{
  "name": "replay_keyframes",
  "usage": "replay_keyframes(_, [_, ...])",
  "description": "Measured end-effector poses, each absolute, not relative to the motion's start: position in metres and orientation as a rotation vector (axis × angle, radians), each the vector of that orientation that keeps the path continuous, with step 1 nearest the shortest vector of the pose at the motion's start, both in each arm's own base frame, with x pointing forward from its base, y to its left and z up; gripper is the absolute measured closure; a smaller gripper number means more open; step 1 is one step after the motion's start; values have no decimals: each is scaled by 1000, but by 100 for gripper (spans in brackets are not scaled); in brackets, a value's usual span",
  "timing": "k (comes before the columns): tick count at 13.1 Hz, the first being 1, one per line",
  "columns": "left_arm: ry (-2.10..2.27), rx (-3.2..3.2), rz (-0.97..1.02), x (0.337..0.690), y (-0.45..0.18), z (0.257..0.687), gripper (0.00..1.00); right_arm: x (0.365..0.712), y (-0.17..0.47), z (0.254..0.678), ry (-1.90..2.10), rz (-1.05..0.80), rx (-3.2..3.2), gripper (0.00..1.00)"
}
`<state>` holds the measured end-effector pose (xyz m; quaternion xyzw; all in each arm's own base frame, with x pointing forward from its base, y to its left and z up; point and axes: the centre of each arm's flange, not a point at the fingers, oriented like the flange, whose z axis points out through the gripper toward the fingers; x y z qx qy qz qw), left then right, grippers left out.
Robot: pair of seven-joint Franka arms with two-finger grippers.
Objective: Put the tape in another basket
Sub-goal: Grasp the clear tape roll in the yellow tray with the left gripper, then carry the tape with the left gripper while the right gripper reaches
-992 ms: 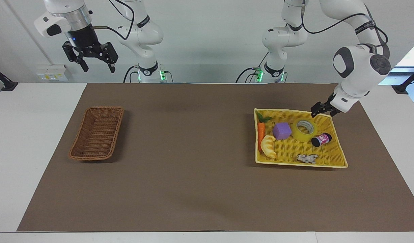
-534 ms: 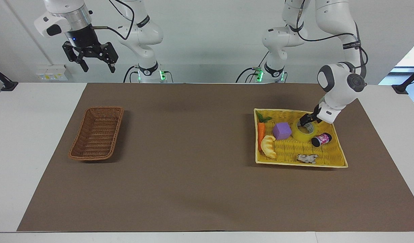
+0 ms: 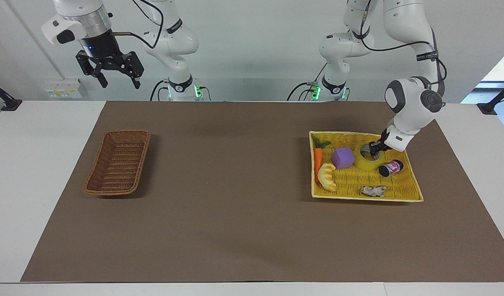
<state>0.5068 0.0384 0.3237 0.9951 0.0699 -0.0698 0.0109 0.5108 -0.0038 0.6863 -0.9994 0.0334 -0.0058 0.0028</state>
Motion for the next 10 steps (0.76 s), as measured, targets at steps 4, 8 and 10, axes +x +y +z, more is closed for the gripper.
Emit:
replay_keyframes(4, [175,3102,-269,527,26,366,78,511,-4,686,105,-18,-3134,0])
replay_keyframes(8, [149,3104,-258,547,19,425,78,511,-4,686,105,-18,-3134,0])
replay_keyframes(10, [130,3108,-232,552,9,449,78,511,-4,686,105,-18,-3134,0])
